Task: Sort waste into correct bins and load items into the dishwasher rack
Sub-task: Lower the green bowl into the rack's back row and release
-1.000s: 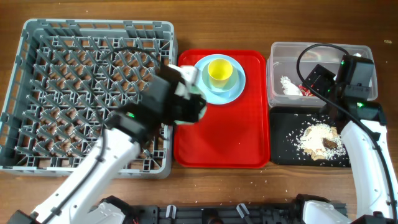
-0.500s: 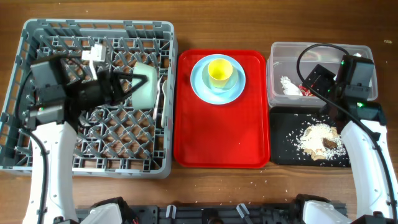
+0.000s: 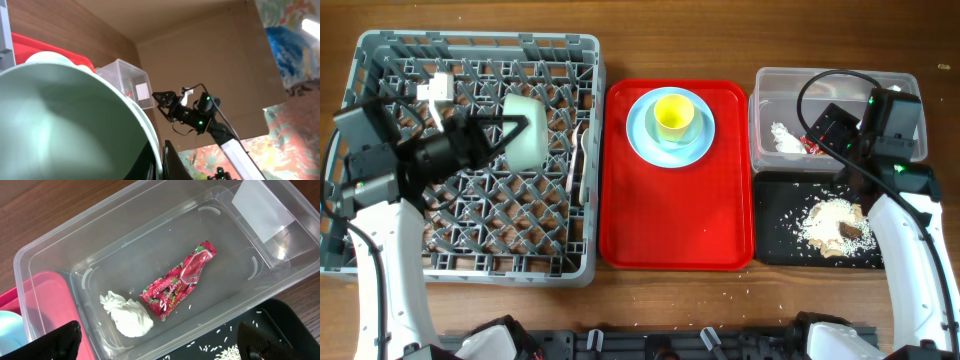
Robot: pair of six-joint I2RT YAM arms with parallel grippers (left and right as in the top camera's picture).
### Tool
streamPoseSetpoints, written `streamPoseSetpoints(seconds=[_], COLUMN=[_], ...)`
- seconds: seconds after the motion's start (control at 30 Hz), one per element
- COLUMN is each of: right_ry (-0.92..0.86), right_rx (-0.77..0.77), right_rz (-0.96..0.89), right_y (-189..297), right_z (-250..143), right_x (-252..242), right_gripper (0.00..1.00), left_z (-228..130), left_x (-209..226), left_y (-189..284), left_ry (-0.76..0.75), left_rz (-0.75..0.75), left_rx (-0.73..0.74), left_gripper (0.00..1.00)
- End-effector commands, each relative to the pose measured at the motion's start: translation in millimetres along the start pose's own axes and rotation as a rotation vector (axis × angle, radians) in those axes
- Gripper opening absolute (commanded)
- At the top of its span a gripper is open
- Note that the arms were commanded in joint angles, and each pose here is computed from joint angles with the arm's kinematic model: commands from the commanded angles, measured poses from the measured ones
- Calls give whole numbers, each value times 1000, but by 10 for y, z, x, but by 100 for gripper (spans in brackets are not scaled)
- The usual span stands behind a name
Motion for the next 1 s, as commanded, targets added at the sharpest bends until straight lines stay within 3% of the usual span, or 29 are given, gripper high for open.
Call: streamPoseSetpoints(seconds=[0.0,0.17,0.33,0.57,0.67,0.97], right_ry=[7,6,6,6,6,6], right_rx=[-11,-11,-11,-11,-11,-11], right_rz=[9,9,9,9,9,9], right_y=[15,15,15,15,15,15], right_z=[69,69,69,69,69,69], right_x=[11,11,11,11,11,11], right_gripper=[100,100,100,100,100,100], left_z=[53,193,394,847,964,1130], left_x=[-49,-31,120,384,374,1310], left_y=[173,305,111,-516,-716,-939], left_ry=[-10,-33,-47,198,188,387], left_rz=[-67,-100,-111,-114,-137,-98], left_rx=[-17,-40,22,131,130,68], left_gripper=[4,4,4,4,4,4])
Point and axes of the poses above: each gripper's point midway between its finger pads, its own y axis back along the fingers, its own x axis along the line the jaws close on, z = x × y, the point moved 4 cm from there along y, back along the fingers, and after that the axes turned 11 degrees about y, right-handed, at the moved point
